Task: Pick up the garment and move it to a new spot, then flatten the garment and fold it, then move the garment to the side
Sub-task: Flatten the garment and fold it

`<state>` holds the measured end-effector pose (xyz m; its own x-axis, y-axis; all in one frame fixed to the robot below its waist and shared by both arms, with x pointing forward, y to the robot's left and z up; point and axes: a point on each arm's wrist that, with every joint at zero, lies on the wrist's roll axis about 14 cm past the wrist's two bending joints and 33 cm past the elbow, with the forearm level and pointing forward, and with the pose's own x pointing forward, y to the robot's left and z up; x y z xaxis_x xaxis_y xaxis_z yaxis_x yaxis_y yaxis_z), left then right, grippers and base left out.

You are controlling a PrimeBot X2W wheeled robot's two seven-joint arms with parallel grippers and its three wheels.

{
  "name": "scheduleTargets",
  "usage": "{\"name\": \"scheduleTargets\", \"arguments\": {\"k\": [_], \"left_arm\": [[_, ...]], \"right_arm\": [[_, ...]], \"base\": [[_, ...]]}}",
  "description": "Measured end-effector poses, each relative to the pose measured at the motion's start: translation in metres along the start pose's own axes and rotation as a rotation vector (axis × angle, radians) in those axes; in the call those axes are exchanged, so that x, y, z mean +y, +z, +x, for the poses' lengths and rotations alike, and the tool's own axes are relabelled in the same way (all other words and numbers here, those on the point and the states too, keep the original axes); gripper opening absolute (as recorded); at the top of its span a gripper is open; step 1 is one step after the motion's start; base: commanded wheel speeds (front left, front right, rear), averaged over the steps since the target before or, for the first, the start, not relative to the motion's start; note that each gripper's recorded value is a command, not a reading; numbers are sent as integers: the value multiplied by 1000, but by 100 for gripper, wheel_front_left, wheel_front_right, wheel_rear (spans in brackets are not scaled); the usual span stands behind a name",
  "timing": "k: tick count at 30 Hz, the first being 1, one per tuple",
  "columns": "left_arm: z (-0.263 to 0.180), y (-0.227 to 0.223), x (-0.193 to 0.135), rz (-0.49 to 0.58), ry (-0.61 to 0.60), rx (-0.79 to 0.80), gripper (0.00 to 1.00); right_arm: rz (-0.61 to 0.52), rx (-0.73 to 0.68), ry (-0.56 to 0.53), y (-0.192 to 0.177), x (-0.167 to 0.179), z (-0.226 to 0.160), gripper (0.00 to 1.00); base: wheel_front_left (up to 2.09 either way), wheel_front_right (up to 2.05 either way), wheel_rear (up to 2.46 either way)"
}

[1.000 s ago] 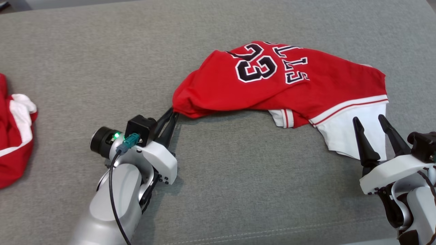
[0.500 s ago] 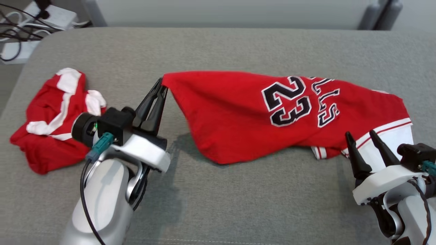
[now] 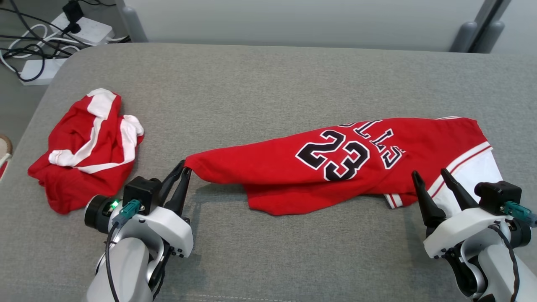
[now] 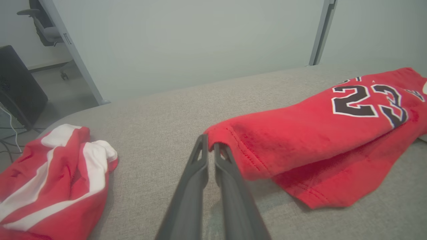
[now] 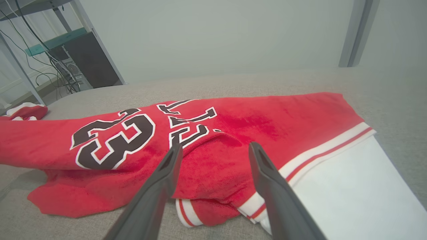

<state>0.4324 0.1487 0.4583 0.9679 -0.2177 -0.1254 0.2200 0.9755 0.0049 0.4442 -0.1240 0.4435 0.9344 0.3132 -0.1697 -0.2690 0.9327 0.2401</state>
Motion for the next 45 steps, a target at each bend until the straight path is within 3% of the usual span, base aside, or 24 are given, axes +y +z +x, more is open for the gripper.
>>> {"name": "scheduleTargets", "arguments": {"k": [4, 10, 12, 15, 18, 21, 35, 36, 37, 38, 40, 45], "left_arm": [[6, -3, 9, -5, 50, 11, 100], [25, 32, 17, -6, 92, -96, 100], [28, 33, 2, 9, 32, -101, 100], [26, 25, -46, 41, -123, -85, 100], [9, -3, -96, 29, -255, -16, 100], [-8, -30, -123, 33, -343, 60, 100], [13, -81, -128, 113, -428, 235, 100], [14, -86, -128, 122, -434, 253, 98], [14, -86, -128, 122, -434, 253, 86], [15, -91, -129, 131, -441, 270, 64], [18, -94, -133, 145, -461, 279, 0], [25, -82, -142, 63, -467, 258, 0]], "right_arm": [[2, -2, -21, 1, -7, -4, 100], [21, 21, -59, -10, -20, -9, 100], [23, 26, -64, -12, -21, -10, 100], [35, 28, -67, -14, -21, -9, 100], [43, 24, -64, -14, -18, -9, 100], [45, 25, -57, -16, -15, -8, 100], [51, 26, -130, -17, -43, -16, 100], [54, 28, -139, -18, -46, -17, 100], [54, 28, -139, -18, -46, -17, 100], [56, 30, -147, -19, -49, -19, 100], [58, 33, -158, -20, -53, -21, 100], [64, 25, -159, -18, -53, -19, 100]], "base": [[0, 0, 0], [0, 0, 0], [0, 0, 0], [0, 0, 0], [0, 0, 0], [0, 0, 0], [0, 0, 0], [0, 0, 0], [0, 0, 0], [0, 0, 0], [0, 0, 0], [0, 0, 0]]}}
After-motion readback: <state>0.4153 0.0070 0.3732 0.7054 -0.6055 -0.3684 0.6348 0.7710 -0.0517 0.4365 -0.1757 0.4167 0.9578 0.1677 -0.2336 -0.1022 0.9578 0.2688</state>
